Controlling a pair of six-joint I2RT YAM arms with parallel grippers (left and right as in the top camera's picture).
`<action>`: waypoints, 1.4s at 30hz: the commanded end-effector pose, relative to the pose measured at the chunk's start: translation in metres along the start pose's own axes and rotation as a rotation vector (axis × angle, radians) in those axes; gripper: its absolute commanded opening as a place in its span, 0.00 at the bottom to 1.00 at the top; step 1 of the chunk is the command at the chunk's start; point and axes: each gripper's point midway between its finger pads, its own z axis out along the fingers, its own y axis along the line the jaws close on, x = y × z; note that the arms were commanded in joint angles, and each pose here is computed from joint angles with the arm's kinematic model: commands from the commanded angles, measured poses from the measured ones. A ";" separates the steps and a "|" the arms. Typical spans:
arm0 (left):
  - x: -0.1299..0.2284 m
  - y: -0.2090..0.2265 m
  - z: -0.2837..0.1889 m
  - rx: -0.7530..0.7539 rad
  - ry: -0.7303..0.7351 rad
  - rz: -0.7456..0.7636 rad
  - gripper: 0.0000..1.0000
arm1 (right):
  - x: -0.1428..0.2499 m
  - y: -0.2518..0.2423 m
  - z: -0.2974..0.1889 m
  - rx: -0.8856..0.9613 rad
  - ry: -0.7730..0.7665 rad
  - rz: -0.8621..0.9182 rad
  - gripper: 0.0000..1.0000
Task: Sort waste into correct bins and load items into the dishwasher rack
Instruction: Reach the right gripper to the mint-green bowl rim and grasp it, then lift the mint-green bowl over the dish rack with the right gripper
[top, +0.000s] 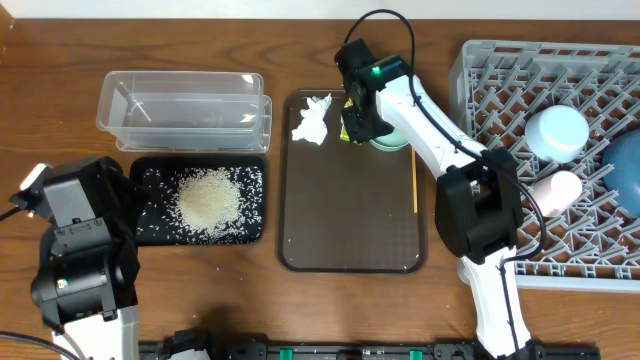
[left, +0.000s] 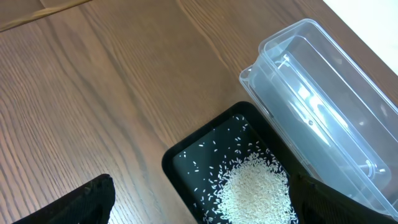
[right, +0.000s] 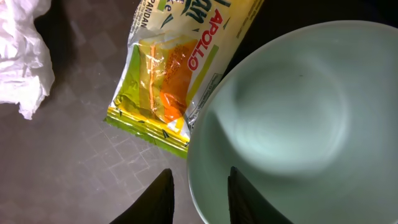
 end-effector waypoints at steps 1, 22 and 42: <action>-0.007 0.000 -0.005 0.005 -0.018 -0.020 0.91 | 0.006 0.001 0.010 0.021 0.023 -0.002 0.20; -0.007 0.000 -0.005 0.005 -0.018 -0.020 0.91 | -0.014 -0.023 -0.117 -0.019 -0.169 0.056 0.01; -0.007 0.000 -0.005 0.005 -0.018 -0.020 0.91 | 0.044 -0.158 -0.268 -0.554 -0.404 0.318 0.01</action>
